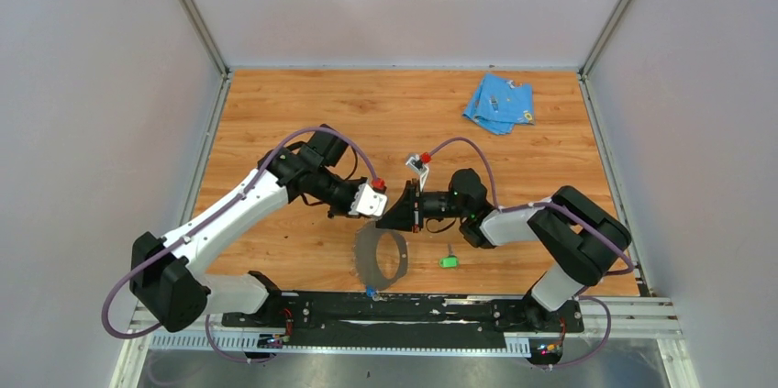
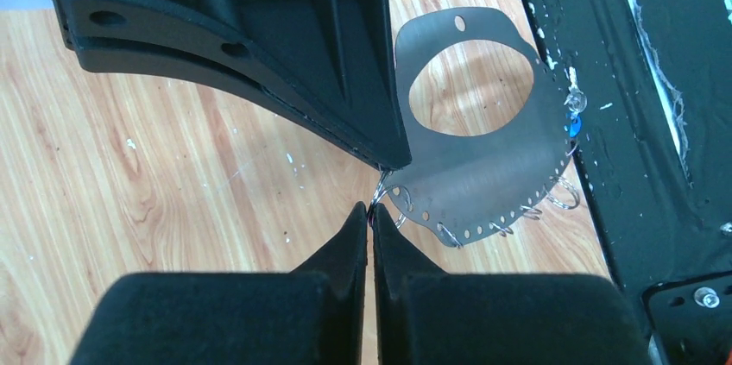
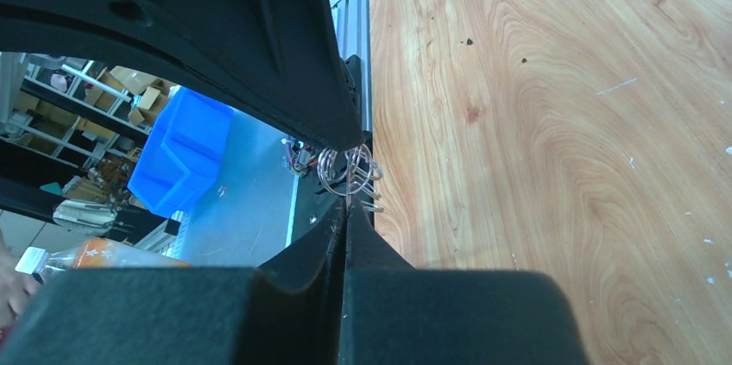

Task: Put the keys on the keyring

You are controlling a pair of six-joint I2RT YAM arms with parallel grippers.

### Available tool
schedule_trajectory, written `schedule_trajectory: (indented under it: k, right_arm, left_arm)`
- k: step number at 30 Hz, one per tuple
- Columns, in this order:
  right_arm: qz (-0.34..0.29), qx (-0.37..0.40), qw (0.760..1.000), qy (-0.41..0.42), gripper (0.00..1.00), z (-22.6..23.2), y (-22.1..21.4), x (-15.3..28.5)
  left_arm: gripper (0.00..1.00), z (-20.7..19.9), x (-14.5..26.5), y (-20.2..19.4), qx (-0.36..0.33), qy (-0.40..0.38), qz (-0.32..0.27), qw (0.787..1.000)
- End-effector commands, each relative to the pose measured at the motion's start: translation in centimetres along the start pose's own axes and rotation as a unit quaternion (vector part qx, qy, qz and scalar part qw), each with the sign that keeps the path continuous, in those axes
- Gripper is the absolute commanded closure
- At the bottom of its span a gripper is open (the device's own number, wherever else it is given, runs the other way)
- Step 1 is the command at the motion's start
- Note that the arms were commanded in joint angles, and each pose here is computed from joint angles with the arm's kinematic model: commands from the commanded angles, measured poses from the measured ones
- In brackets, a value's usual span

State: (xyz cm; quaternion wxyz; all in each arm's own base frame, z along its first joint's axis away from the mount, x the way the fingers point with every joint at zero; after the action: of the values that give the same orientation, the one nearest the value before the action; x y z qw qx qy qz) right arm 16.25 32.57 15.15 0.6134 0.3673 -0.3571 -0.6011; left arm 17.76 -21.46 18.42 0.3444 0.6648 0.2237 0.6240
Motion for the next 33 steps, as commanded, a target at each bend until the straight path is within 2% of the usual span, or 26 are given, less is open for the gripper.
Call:
schedule_trajectory:
  k: [1, 3, 4, 9, 11, 13, 14, 17, 22, 26, 30, 33]
  right_arm:
    - [-0.024, 0.055, 0.998, -0.002, 1.00, 1.0, 2.6, -0.7]
    - [-0.035, 0.065, 0.997, -0.006, 0.99, 1.4, 3.1, -0.5]
    - [-0.039, 0.071, 0.997, -0.009, 1.00, 1.7, 3.3, -0.4]
    - [-0.057, 0.094, 0.994, -0.020, 1.00, 2.8, 4.7, 0.3]
    - [-0.062, 0.103, 0.993, -0.018, 1.00, 3.4, 5.4, 0.5]
    - [-0.062, 0.118, 0.991, -0.017, 1.00, 4.1, 6.1, 0.8]
    - [-0.061, 0.126, 0.990, -0.017, 1.00, 4.4, 6.4, 1.0]
    - [-0.059, 0.146, 0.987, -0.021, 1.00, 5.4, 7.3, 1.6]
    - [-0.063, 0.171, 0.983, -0.022, 1.00, 7.0, 8.6, 2.4]
    - [-0.057, 0.195, 0.979, -0.031, 1.00, 7.8, 9.4, 2.6]
    - [-0.058, 0.218, 0.973, -0.041, 1.00, 8.3, 10.5, 2.8]
    - [-0.058, 0.229, 0.971, -0.042, 1.00, 8.8, 11.1, 2.8]
  left_arm:
    - [1.00, -0.9, 0.9, 2.4, 0.002, -0.006, -0.043, 0.999]
    - [0.78, -1.0, 1.0, 2.6, 0.012, -0.005, -0.045, 0.999]
    - [0.74, -1.2, 1.1, 2.6, 0.019, -0.004, -0.046, 0.999]
    - [0.68, -1.9, 1.9, 2.9, 0.019, 0.006, -0.054, 0.998]
    - [0.57, -1.9, 2.3, 3.2, 0.028, 0.016, -0.055, 0.998]
    - [0.39, -1.8, 2.9, 3.5, 0.039, 0.028, -0.055, 0.997]
    - [0.33, -1.9, 3.1, 3.6, 0.044, 0.034, -0.056, 0.997]
    - [0.28, -2.3, 3.6, 4.0, 0.064, 0.037, -0.065, 0.995]
    - [0.29, -2.0, 3.4, 5.1, 0.164, 0.019, -0.097, 0.982]
    - [0.42, -2.7, 3.1, 7.3, 0.223, -0.062, -0.141, 0.963]
    - [0.60, -3.1, 2.7, 8.2, 0.233, -0.112, -0.161, 0.953]
    - [0.85, -3.3, 2.8, 8.3, 0.217, -0.114, -0.167, 0.955]
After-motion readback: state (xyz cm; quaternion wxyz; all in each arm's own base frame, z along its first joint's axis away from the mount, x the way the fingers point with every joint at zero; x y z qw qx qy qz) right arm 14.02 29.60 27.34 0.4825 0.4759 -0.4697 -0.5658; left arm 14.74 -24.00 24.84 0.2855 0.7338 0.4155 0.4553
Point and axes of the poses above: each gripper's point midway between its finger pads, its own x axis back along the fingers, its own z axis along the line the jaws close on, y = z × x, the point moved 3 cm from there along x, back along the fingers, and after that the axes turned 13 degrees about x, right-handed, at the moved point
